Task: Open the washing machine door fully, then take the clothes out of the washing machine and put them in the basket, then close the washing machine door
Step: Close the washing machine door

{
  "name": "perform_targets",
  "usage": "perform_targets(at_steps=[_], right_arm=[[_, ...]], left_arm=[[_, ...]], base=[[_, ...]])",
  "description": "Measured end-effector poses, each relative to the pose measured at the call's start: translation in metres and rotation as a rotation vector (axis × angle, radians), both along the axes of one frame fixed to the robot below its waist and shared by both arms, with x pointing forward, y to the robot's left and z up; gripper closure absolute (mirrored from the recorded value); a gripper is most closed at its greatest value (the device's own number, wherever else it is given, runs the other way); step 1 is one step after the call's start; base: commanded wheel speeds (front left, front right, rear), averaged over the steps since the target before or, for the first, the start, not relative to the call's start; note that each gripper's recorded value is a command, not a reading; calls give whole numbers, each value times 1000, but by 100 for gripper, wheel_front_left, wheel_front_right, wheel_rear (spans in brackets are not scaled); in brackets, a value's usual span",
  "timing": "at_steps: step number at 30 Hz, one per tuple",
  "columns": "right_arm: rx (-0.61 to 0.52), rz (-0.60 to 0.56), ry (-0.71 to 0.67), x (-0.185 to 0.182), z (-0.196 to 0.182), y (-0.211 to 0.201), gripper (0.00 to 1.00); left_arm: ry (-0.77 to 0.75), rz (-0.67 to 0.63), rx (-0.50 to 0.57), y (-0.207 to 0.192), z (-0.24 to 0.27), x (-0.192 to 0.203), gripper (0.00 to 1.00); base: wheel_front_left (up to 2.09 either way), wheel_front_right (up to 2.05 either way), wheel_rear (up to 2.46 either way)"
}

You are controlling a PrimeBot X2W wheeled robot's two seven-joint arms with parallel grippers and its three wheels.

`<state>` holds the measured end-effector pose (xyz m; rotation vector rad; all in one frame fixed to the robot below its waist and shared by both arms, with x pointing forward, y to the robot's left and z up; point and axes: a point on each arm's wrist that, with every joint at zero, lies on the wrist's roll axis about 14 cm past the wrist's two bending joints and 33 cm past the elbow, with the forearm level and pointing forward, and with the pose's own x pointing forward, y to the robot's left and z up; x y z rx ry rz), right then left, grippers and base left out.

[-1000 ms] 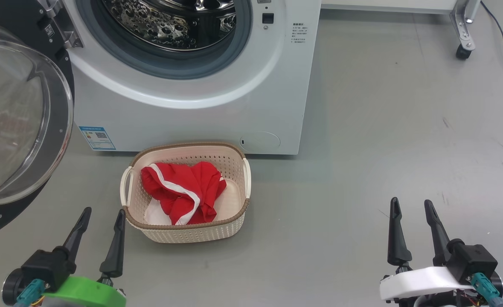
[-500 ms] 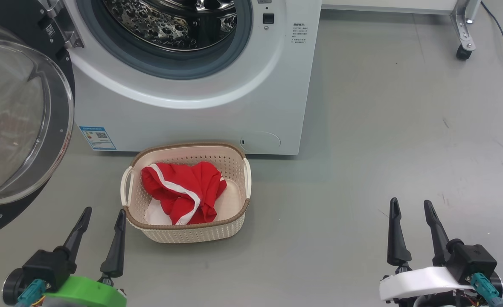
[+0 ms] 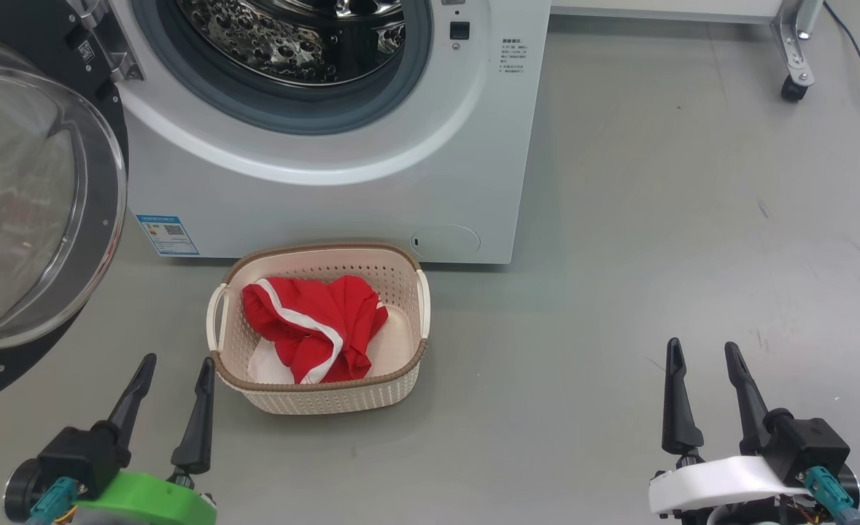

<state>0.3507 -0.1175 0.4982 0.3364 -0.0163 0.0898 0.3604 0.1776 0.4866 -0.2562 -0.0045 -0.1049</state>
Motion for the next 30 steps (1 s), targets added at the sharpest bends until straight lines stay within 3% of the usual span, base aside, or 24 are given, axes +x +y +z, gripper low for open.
perform_targets(at_steps=[16,30], right_arm=[[5,47,9,8,-3,15,0],[17,197,3,21,-2,64,0]], left_arm=[[25,46,5,14,-7,-8,0],[35,178,6,51,-9,-32,0]], base=[[0,0,0],[0,0,0]])
